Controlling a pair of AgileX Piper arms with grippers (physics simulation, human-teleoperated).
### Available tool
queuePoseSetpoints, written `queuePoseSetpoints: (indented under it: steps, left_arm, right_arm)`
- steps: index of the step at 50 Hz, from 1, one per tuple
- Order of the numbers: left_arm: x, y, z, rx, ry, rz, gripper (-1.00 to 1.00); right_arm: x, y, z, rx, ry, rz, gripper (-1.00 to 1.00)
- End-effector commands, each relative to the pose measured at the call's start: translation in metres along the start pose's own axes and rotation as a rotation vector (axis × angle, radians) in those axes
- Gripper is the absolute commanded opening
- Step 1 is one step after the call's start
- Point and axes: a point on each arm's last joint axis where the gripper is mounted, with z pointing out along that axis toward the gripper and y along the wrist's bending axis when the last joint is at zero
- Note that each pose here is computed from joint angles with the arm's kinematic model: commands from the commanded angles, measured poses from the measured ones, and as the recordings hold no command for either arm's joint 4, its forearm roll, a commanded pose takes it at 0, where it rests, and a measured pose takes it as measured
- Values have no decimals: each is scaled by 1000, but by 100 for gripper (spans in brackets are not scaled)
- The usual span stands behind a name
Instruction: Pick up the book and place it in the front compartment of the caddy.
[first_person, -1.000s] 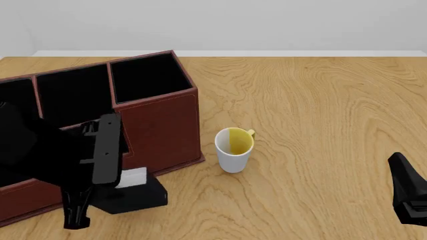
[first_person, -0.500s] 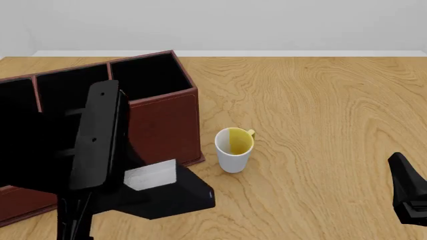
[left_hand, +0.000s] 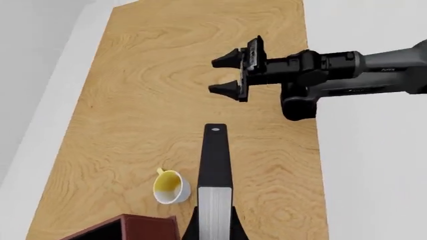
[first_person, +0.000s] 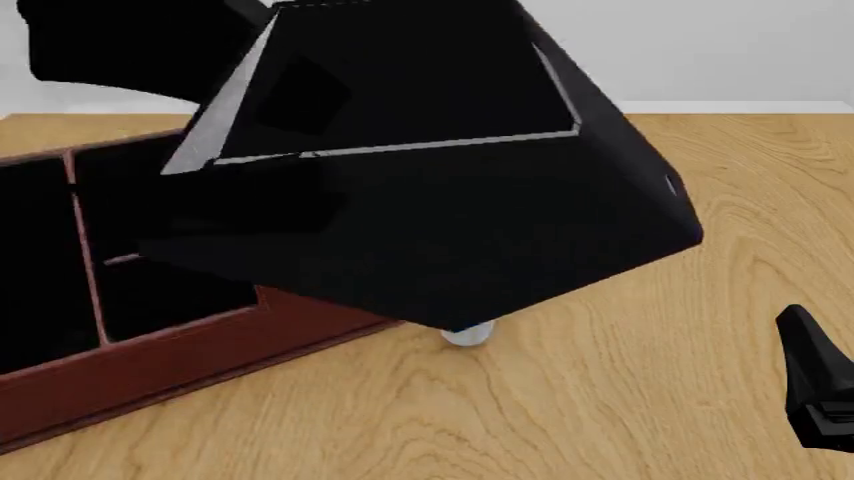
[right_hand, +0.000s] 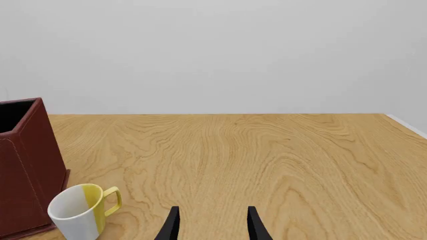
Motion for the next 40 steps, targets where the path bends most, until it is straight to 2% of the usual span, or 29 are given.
queuePoseSetpoints:
  steps: [1,6,9,12,14,18,21,22,23,24,28,31,34,36,38,40]
  left_arm:
    - [-42,7,-54,-38,-231,45,-100]
    - [-49,13,-56,-65,-239,87,-100]
    - [-58,18,-66,-86,-260,104,-100]
    - [-67,29,-68,-134,-247,145,-100]
    - [-72,33,-72,-158,-267,165,-100]
    - [-70,47,-54,-211,-192,200,-100]
    - [-64,66,-40,-275,-115,197,-100]
    - [-63,76,-40,-318,-95,187,-100]
    - [-58,82,-34,-329,-61,176,-100]
    - [-57,83,-36,-337,-56,193,-100]
    - [-49,92,-30,-359,-4,184,-100]
    - [-31,108,-18,-386,96,168,-100]
    - [-11,123,-16,-423,195,176,-100]
    - [-12,126,-22,-448,195,181,-100]
    - [-1,135,-32,-495,247,186,-100]
    - [2,137,-32,-500,260,177,-100]
  right_arm:
    - [0,0,0,0,0,0,100]
    - [0,0,0,0,0,0,100]
    - [0,0,0,0,0,0,100]
    - [0,0,0,0,0,0,100]
    - [0,0,0,0,0,0,100]
    - [0,0,0,0,0,0,100]
    - [0,0,0,0,0,0,100]
    - [0,0,0,0,0,0,100]
    - [0,0,0,0,0,0,100]
    - [0,0,0,0,0,0,100]
    - [0,0,0,0,0,0,100]
    - [0,0,0,0,0,0,100]
    - [0,0,0,0,0,0,100]
    - [0,0,0,0,0,0,100]
    - [0,0,0,0,0,0,100]
    - [0,0,0,0,0,0,100]
